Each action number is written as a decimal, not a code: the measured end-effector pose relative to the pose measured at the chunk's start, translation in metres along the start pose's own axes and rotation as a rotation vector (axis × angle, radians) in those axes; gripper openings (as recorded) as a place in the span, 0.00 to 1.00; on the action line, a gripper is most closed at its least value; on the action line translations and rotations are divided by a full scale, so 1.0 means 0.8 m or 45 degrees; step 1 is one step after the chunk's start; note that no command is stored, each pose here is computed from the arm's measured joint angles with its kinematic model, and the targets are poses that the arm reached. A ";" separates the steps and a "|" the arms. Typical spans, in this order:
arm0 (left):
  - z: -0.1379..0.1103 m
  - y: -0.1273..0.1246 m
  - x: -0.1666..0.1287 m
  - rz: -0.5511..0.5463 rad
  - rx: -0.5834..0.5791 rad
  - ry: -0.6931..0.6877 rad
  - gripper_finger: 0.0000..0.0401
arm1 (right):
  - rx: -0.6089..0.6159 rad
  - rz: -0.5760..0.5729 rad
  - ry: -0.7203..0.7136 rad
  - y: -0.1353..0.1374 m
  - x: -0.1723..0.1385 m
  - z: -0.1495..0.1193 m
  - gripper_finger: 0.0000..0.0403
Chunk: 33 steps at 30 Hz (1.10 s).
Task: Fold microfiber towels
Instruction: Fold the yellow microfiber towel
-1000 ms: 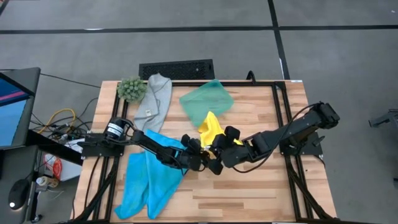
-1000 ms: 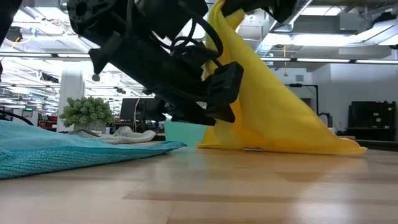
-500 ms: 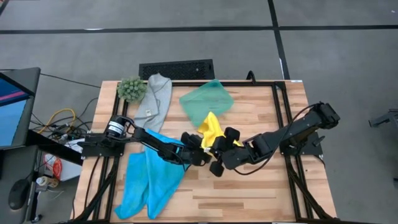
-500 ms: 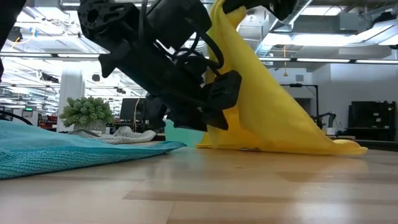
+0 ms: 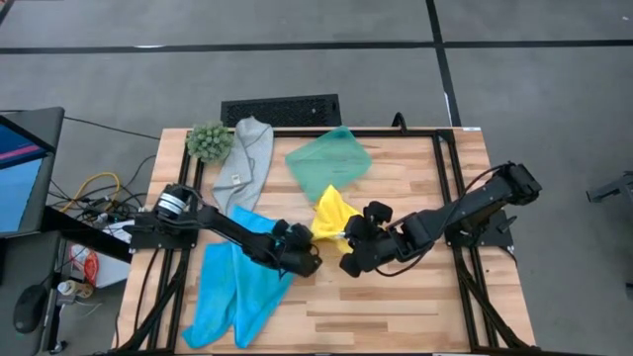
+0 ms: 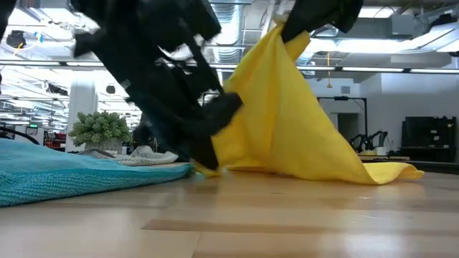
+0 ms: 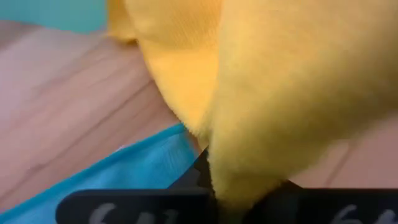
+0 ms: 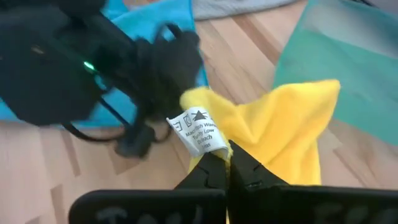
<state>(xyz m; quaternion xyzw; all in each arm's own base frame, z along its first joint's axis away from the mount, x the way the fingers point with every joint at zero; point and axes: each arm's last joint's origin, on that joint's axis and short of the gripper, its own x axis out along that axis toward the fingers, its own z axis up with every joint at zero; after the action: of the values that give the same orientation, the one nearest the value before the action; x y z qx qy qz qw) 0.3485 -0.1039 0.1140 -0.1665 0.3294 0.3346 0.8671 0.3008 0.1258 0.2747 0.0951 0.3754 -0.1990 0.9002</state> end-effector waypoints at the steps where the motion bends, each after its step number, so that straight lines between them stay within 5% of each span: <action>1: 0.002 0.001 -0.010 0.008 0.005 -0.008 0.00 | -0.003 0.002 0.004 0.001 -0.001 -0.002 0.02; 9: 0.038 0.008 -0.103 -0.096 0.062 -0.085 0.00 | -0.036 0.087 -0.007 0.020 -0.034 -0.011 0.02; 19: 0.102 0.054 -0.190 -0.644 0.179 0.200 0.00 | -0.067 0.020 -0.140 0.010 -0.114 0.013 0.02; 24: 0.146 0.098 -0.219 -0.615 0.079 0.109 0.00 | -0.077 -0.120 -0.175 -0.015 -0.128 0.022 0.01; 33: 0.246 0.140 -0.225 -0.421 0.231 -0.103 0.00 | -0.132 -0.426 -0.147 -0.073 -0.102 0.055 0.01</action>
<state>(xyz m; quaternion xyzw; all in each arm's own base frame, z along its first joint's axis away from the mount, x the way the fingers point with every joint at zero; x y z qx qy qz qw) 0.2611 -0.0075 0.3720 -0.1258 0.2915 0.1629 0.9342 0.2519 0.0827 0.3630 -0.0270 0.3436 -0.3316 0.8782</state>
